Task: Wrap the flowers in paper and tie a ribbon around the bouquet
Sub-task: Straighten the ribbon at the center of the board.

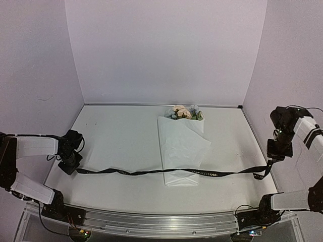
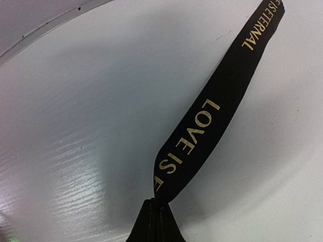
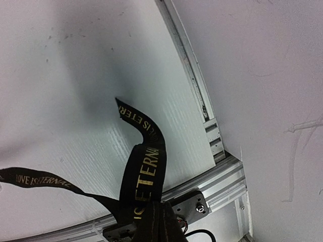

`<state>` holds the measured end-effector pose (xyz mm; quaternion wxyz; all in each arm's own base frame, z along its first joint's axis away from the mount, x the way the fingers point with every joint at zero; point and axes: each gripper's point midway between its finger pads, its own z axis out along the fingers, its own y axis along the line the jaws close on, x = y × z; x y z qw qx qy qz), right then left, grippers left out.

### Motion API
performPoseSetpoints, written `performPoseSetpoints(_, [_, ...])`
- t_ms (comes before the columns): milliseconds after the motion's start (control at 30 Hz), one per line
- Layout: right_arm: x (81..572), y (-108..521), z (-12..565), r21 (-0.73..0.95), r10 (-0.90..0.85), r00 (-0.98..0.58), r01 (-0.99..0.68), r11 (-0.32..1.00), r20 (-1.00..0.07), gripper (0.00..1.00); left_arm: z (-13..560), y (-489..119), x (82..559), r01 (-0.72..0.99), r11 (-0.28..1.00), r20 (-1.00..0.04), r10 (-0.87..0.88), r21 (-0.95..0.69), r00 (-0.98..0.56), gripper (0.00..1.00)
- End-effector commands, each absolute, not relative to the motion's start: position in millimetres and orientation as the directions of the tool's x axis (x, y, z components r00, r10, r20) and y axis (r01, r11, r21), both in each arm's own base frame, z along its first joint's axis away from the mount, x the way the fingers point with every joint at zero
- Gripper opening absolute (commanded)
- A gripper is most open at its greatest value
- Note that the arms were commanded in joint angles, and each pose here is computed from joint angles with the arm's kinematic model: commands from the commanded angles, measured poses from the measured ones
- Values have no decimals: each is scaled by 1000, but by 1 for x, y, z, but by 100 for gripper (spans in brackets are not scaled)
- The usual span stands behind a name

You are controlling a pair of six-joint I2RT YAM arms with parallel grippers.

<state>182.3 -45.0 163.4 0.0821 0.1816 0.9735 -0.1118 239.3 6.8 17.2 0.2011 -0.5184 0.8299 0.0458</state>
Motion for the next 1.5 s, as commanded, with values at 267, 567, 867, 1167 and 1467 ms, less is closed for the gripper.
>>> performPoseSetpoints(267, [164, -82, 155, -338, 478, -876, 472, 814, -71, 0, 34, -2, 257, -832, 505, -452, -812, -230, -368, 0])
performPoseSetpoints(567, [167, -91, 173, -335, 501, -862, 496, 801, -76, 0, 87, 28, 253, -829, 512, -606, -740, -224, -293, 0])
performPoseSetpoints(867, [150, -85, 161, -347, 506, -863, 476, 808, -6, 0, 82, 27, 240, -823, 515, -586, -752, -238, -301, 0])
performPoseSetpoints(1167, [147, -78, 141, -338, 517, -853, 466, 818, 75, 10, 47, 16, 229, -824, 511, -511, -791, -246, -338, 0])
performPoseSetpoints(1467, [167, -28, 136, -47, 559, -823, 557, 829, 105, 64, 74, -3, 253, -733, 594, -504, -768, -330, -396, 71])
